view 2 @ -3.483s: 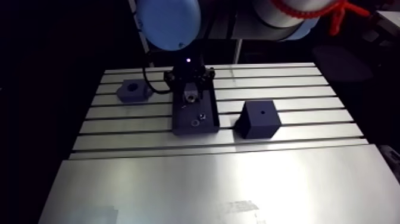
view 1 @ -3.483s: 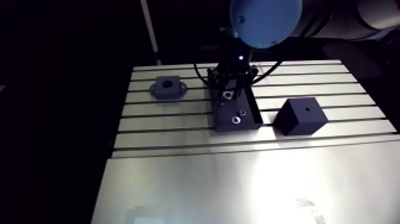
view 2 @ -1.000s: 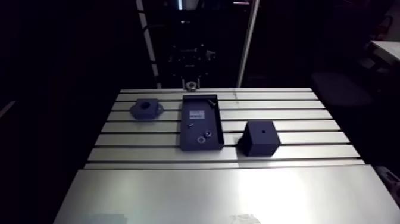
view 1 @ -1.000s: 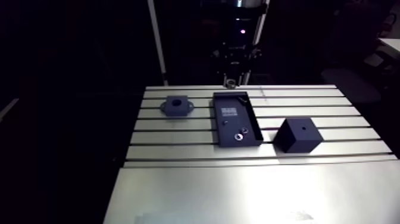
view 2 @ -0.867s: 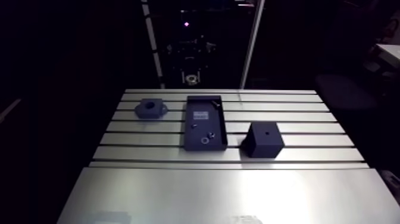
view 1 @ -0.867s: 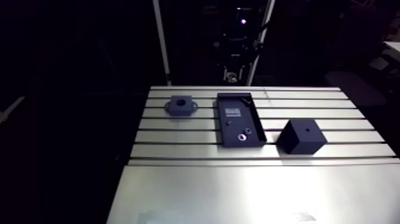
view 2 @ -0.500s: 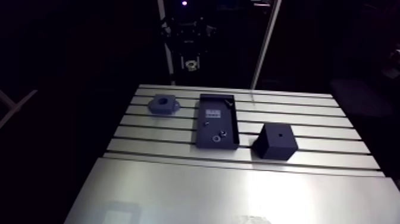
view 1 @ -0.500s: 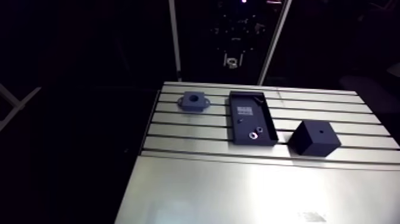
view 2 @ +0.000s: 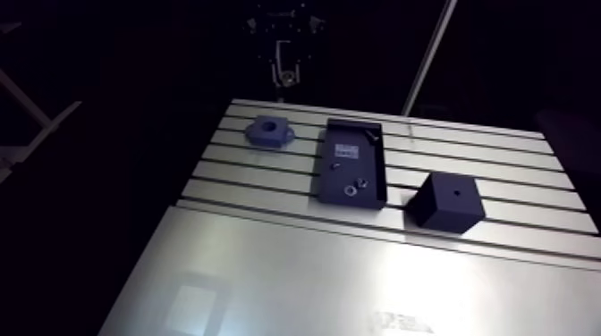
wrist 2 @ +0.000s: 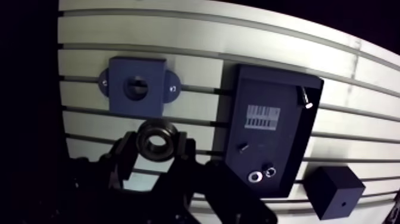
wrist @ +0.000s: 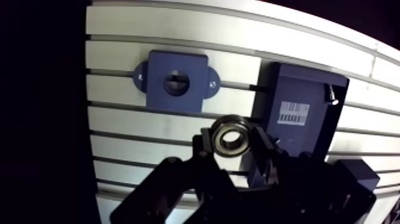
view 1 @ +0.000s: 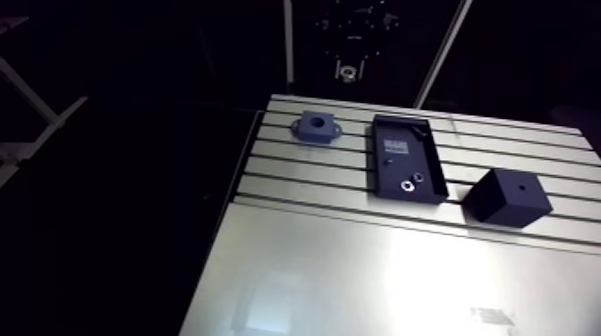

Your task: Pick up the bearing and press it into the housing until flush.

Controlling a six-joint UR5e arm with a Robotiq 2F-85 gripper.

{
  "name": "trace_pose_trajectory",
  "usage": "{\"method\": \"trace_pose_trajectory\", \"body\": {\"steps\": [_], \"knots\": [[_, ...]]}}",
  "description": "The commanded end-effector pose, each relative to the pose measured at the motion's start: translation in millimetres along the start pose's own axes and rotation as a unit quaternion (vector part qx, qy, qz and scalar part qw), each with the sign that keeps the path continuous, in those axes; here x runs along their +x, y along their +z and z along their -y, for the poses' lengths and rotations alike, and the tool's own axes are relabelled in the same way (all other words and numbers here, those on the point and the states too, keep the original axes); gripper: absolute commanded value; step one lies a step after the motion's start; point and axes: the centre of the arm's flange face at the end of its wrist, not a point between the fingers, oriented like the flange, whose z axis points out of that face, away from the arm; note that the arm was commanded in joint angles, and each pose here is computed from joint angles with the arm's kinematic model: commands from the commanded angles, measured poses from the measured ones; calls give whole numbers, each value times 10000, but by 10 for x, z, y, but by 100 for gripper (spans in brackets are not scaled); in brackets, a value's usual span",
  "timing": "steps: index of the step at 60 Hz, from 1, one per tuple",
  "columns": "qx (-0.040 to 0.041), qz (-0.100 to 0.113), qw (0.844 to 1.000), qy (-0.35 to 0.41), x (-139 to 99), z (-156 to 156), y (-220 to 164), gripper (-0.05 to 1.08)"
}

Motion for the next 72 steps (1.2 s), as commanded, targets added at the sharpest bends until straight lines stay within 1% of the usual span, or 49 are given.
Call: {"method": "trace_pose_trajectory", "body": {"steps": [1, 3, 7, 13, 20, 27, 31, 45, 61, 67, 72], "knots": [[-23, 43, 9998, -193, 78, 250, 198, 58], [-29, 23, 9998, -208, 89, 270, 222, 58], [-17, 12, 9997, -239, 128, 308, 290, 58], [-11, 86, 9996, -273, 209, 360, 441, 58], [1, 104, 9995, -302, 261, 407, 506, 58], [-1, 140, 9993, -340, 258, 469, 566, 58], [-4, 200, 9992, -357, 263, 495, 649, 58], [-3, 149, 9992, -358, 305, 496, 606, 58], [-12, 195, 9992, -358, 287, 495, 651, 58], [-15, 269, 9990, -344, 287, 475, 748, 58], [-22, 271, 9990, -351, 282, 484, 756, 58]]}}
